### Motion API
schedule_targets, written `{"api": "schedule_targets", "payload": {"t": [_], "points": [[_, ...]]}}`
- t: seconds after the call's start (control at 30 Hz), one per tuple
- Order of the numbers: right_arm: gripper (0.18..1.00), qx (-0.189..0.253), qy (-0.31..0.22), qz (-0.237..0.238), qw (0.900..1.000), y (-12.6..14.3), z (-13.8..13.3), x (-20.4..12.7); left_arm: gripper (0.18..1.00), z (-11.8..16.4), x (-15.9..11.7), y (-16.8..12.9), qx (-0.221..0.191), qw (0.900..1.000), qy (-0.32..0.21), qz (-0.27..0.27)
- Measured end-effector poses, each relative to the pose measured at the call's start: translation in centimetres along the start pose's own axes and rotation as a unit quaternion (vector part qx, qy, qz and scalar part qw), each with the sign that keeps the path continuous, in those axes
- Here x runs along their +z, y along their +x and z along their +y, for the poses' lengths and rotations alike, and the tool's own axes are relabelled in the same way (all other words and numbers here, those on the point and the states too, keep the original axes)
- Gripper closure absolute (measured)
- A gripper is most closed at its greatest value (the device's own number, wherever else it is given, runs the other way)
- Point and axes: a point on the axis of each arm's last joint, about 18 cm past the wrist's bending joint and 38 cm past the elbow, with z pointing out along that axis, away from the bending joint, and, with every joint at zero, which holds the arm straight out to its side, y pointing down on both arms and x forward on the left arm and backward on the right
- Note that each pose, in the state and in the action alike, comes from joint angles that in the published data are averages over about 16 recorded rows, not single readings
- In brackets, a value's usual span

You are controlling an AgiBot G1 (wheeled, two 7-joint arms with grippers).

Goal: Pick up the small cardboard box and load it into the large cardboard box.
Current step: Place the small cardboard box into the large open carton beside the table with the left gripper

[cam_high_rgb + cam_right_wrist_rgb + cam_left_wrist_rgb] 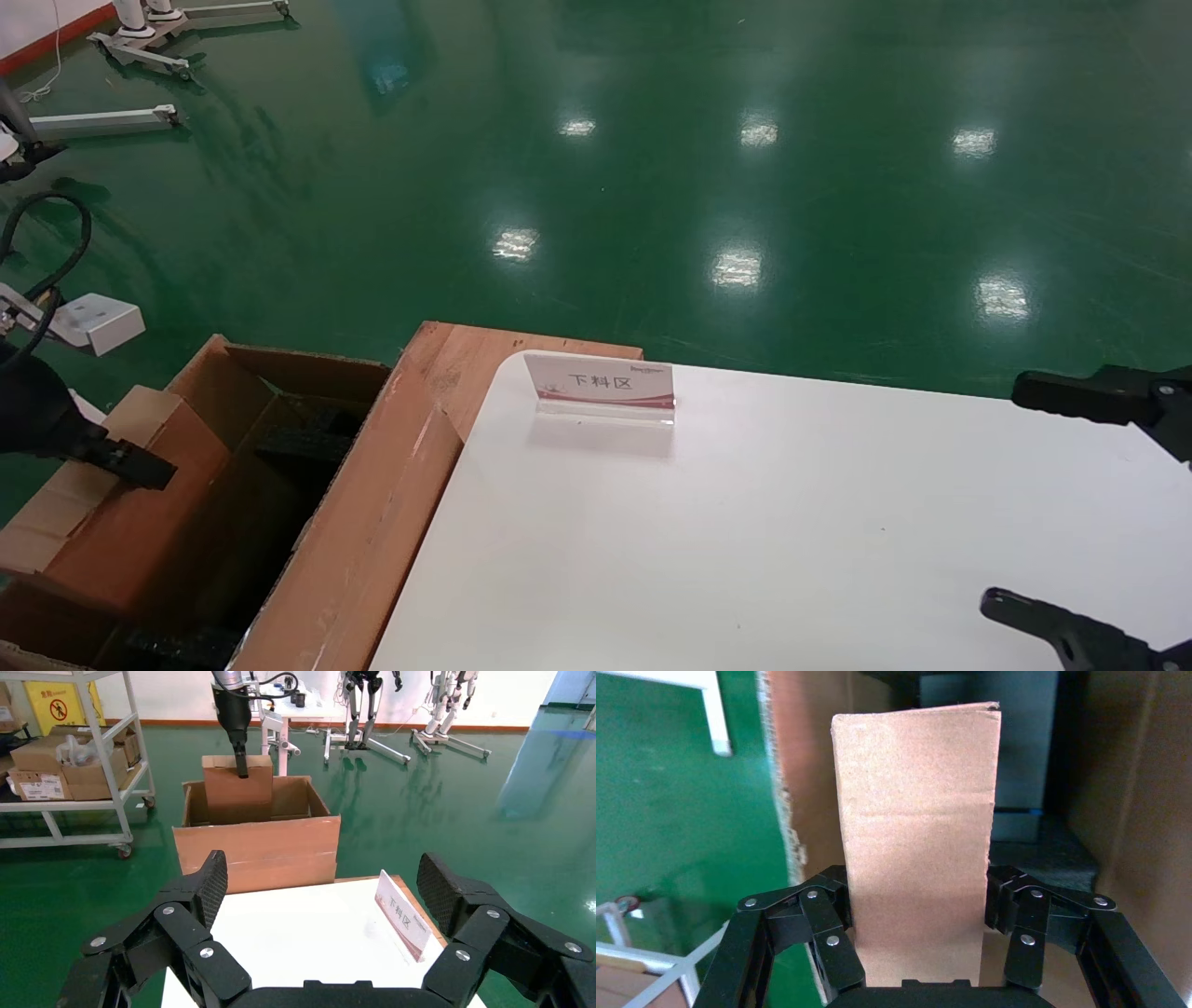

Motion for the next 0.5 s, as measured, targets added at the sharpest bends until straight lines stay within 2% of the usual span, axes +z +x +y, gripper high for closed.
{"api": "schedule_targets", "payload": {"t": [0.5], "points": [[0.178, 0.0, 0.0, 0.0, 1.0, 0.0, 0.0, 0.0, 0.941, -2.3, 1.9, -1.7, 0.009, 0.9998, 0.01, -0.015]]}}
